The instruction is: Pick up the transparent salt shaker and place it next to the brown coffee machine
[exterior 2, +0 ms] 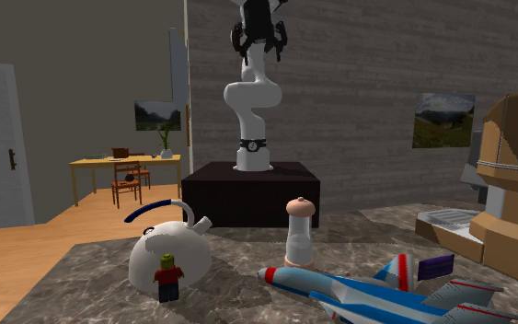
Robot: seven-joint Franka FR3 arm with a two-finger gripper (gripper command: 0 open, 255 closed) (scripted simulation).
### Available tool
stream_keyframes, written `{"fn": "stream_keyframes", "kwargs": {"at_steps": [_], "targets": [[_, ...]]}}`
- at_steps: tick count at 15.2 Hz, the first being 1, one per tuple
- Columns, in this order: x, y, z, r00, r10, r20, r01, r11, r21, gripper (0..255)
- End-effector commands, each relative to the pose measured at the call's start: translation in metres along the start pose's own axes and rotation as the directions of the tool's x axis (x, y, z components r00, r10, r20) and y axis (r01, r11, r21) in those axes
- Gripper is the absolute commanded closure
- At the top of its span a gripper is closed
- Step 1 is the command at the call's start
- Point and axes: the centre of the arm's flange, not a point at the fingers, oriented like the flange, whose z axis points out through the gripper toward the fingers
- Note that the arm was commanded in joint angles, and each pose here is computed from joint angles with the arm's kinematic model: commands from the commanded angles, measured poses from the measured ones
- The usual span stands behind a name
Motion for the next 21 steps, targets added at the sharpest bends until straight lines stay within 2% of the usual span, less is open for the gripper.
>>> {"fn": "stream_keyframes", "kwargs": {"at_steps": [1, 21], "targets": [[0.011, -0.002, 0.027, 1.0, 0.003, 0.001, -0.003, 1.0, 0.003, 0], [0.101, -0.027, 0.275, 0.999, 0.03, 0.031, -0.031, 0.999, 0.034, 0]]}}
